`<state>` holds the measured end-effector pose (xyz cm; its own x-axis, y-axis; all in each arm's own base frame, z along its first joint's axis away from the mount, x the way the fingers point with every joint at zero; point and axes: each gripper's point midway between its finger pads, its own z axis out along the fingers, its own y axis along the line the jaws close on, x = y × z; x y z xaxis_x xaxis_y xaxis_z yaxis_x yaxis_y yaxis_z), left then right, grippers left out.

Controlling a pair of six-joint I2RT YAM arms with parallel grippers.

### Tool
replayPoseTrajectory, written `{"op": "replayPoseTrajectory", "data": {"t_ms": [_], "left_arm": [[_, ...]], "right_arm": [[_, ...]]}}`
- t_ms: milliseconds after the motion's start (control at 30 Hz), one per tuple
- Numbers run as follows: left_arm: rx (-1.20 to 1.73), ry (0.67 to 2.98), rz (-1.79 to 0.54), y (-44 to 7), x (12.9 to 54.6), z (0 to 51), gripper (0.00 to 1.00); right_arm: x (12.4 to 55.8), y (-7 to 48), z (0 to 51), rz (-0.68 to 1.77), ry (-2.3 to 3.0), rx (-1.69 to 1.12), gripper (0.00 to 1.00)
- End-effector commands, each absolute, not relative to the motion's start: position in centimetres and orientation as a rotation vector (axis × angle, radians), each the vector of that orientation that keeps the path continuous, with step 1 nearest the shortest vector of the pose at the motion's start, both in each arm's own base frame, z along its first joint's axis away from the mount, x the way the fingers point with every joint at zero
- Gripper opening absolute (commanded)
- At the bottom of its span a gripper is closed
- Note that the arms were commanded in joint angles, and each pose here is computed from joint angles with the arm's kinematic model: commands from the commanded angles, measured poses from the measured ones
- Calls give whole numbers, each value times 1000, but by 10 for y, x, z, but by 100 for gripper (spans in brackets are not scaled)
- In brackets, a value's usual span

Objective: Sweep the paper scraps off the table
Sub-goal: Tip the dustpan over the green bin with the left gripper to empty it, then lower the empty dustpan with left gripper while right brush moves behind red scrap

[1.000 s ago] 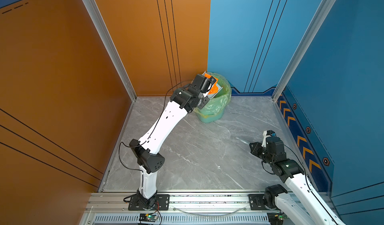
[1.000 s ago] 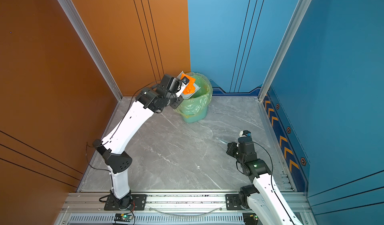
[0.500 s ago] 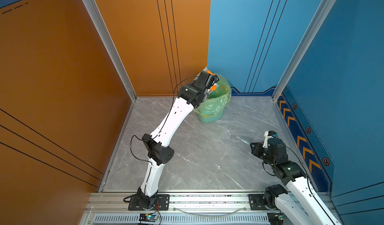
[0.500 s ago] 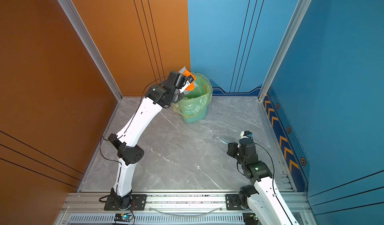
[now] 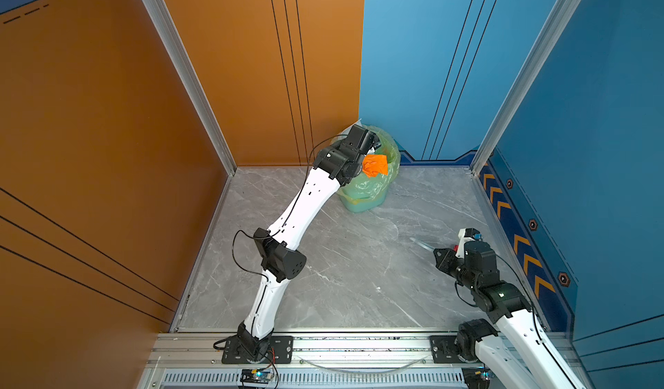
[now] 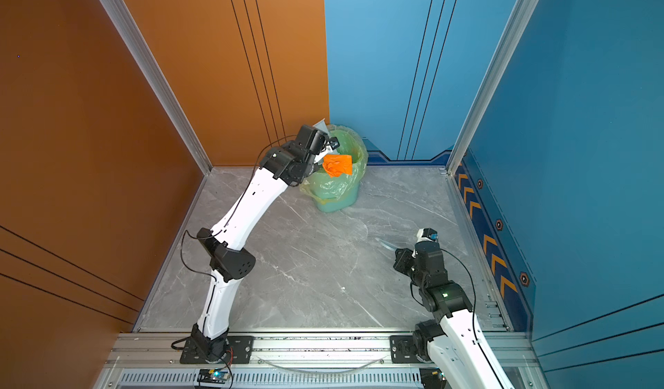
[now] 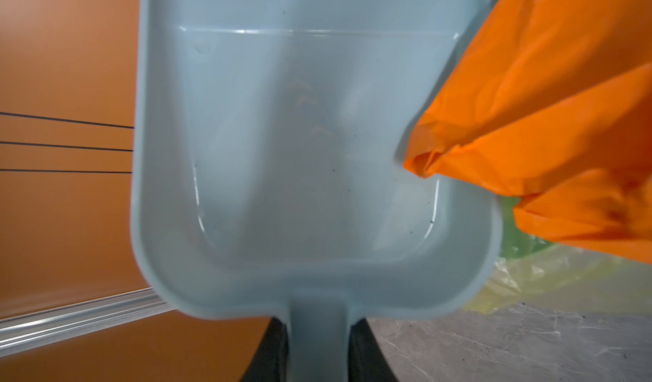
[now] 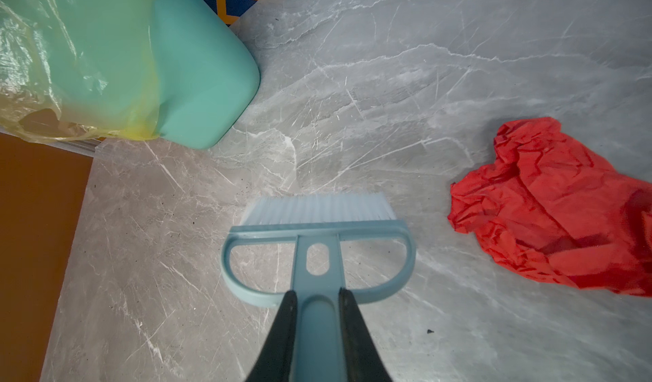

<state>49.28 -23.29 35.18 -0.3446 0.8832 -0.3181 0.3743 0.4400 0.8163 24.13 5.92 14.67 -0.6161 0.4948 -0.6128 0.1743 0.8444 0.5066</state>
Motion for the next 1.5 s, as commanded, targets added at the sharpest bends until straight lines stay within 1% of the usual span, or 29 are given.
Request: {"op": "replayPoseTrajectory", "data": {"t_ms": [0,467,700,867,1100,1233,1367,1467], "left_arm": [[992,1904,856,-220,502,363,0],[937,1947,846,-197,511,361,0],[862,1970,855,-173,511,371,0],[804,1969,811,-164,501,387,0],[746,1970,655,-163,473,407,0],[710,1981,492,-166,450,415,0],[699,2024,284,-175,423,406,0],[681,2072,203,-179,405,391,0]], "right_arm": [[237,57,140,510,2236,509,0],[237,56,139,505,2241,509,0],[237,56,139,504,2240,511,0],[237,55,140,496,2244,510,0],[232,45,146,413,2259,515,0],[230,37,154,352,2259,509,0],[230,29,162,301,2240,524,0],[230,19,167,265,2207,588,0]]}}
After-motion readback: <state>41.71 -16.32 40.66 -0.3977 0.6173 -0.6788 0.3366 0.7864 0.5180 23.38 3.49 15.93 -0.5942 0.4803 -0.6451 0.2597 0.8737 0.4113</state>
